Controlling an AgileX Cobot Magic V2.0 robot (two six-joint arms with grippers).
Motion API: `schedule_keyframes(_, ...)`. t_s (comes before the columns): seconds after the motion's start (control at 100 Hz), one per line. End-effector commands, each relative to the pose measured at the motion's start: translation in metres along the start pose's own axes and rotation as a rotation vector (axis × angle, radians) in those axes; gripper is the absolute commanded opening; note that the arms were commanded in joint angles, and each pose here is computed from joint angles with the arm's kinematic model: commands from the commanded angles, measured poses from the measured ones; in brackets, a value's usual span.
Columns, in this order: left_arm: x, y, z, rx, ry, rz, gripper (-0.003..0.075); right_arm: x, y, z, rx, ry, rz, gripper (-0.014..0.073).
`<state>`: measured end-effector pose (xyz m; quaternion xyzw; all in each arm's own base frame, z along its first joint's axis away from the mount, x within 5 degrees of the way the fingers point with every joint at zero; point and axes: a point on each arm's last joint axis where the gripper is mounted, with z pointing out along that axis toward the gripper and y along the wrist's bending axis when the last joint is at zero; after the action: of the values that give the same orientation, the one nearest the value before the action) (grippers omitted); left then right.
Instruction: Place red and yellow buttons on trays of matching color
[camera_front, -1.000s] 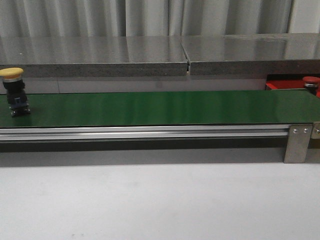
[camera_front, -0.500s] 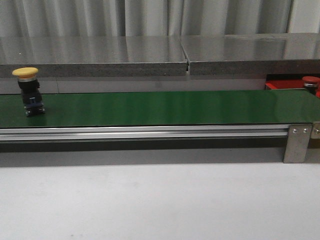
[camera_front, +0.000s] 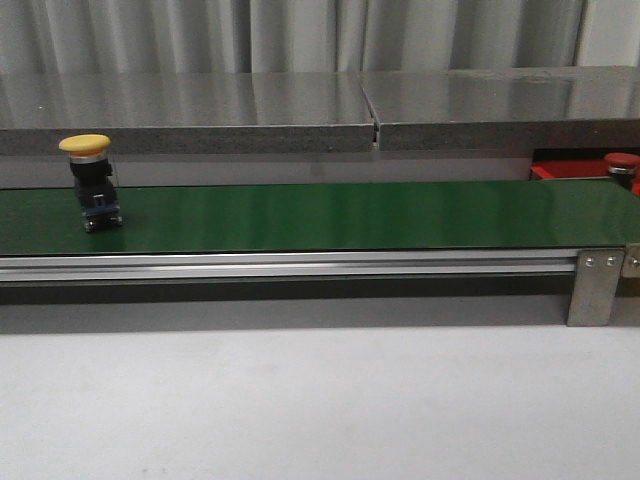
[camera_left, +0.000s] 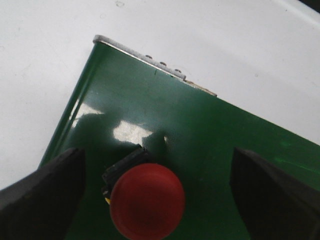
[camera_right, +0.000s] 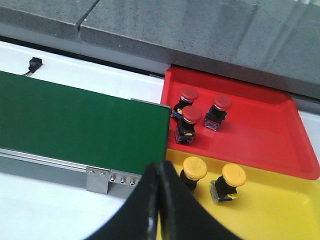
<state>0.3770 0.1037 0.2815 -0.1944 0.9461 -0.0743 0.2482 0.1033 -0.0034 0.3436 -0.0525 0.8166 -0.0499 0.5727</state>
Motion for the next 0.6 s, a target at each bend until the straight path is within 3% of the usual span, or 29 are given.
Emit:
schedule_keyframes(0.0, -0.015, -0.011, -0.033, 0.030, -0.140, 0.018, 0.0599, -0.013, -0.003, -0.004, 0.025, -0.097, -0.012, -0.0008)
schedule_keyframes(0.13, -0.017, -0.020, -0.059, 0.036, -0.230, 0.107, 0.0589, -0.013, -0.003, -0.004, 0.025, -0.097, -0.012, -0.0008)
schedule_keyframes(0.2, -0.014, -0.029, -0.075, 0.044, -0.275, 0.174, 0.0527, -0.013, -0.003, -0.004, 0.025, -0.097, -0.012, -0.0008)
schedule_keyframes(0.27, -0.009, -0.040, -0.089, 0.056, -0.305, 0.238, 0.0394, -0.013, -0.003, -0.004, 0.025, -0.097, -0.012, -0.0008)
schedule_keyframes(0.43, 0.011, -0.068, -0.113, 0.098, -0.369, 0.368, -0.0024, -0.013, -0.003, -0.004, 0.025, -0.097, -0.012, -0.0008)
schedule_keyframes(0.59, 0.038, -0.091, -0.131, 0.153, -0.426, 0.438, -0.0019, -0.013, -0.003, -0.004, 0.025, -0.097, -0.012, -0.0008)
